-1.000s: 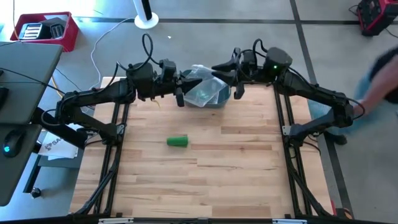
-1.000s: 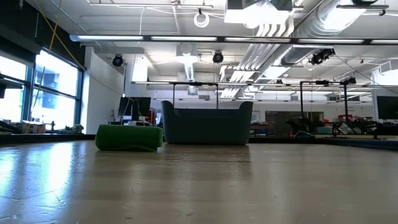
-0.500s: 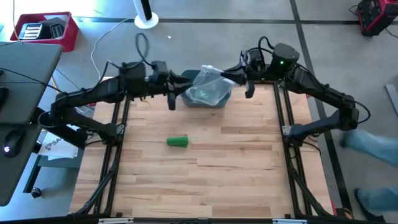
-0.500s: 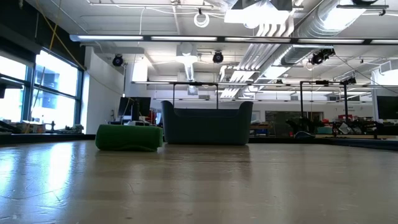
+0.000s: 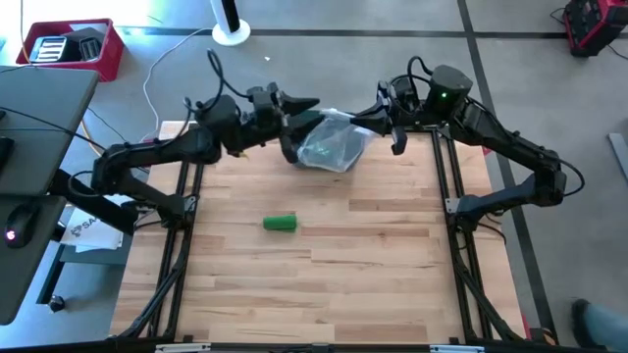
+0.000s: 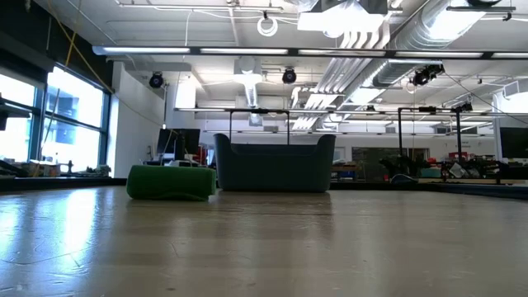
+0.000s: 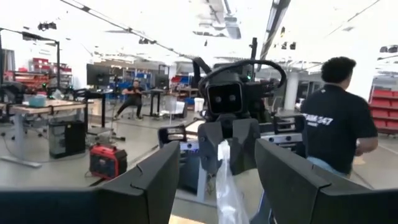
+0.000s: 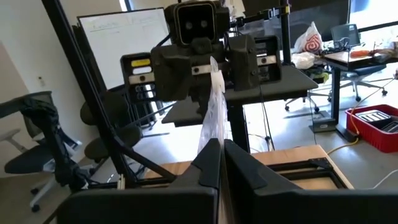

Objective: Roll bandage
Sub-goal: Open the transparent zip bag

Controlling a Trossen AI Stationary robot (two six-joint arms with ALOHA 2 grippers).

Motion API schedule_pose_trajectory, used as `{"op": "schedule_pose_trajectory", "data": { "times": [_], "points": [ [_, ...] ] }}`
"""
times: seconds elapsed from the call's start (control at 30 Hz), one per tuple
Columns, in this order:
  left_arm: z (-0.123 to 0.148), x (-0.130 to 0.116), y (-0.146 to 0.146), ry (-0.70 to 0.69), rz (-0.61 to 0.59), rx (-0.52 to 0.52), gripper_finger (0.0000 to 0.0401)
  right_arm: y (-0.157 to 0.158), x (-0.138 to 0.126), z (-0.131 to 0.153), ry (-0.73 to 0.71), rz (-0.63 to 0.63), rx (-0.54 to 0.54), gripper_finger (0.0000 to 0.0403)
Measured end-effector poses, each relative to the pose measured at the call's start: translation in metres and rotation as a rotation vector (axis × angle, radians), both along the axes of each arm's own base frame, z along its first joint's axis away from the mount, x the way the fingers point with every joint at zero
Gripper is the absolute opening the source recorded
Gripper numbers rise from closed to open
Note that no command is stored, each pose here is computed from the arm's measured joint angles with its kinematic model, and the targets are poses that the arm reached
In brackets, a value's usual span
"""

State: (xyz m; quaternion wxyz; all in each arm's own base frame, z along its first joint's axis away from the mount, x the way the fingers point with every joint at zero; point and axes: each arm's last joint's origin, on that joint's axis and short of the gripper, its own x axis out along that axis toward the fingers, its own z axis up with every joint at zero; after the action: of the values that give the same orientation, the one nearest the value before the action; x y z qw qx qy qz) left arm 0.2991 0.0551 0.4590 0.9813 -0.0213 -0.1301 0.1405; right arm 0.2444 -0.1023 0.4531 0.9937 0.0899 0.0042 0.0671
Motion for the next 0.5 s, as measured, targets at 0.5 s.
{"op": "schedule_pose_trajectory", "data": {
  "times": [0.5],
  "points": [
    [-0.009, 0.014, 0.003, -0.007, 0.005, -0.009, 0.0105, 0.0, 0.0, 0.0, 0.0, -0.001, -0.006, 0.0]
  ]
}}
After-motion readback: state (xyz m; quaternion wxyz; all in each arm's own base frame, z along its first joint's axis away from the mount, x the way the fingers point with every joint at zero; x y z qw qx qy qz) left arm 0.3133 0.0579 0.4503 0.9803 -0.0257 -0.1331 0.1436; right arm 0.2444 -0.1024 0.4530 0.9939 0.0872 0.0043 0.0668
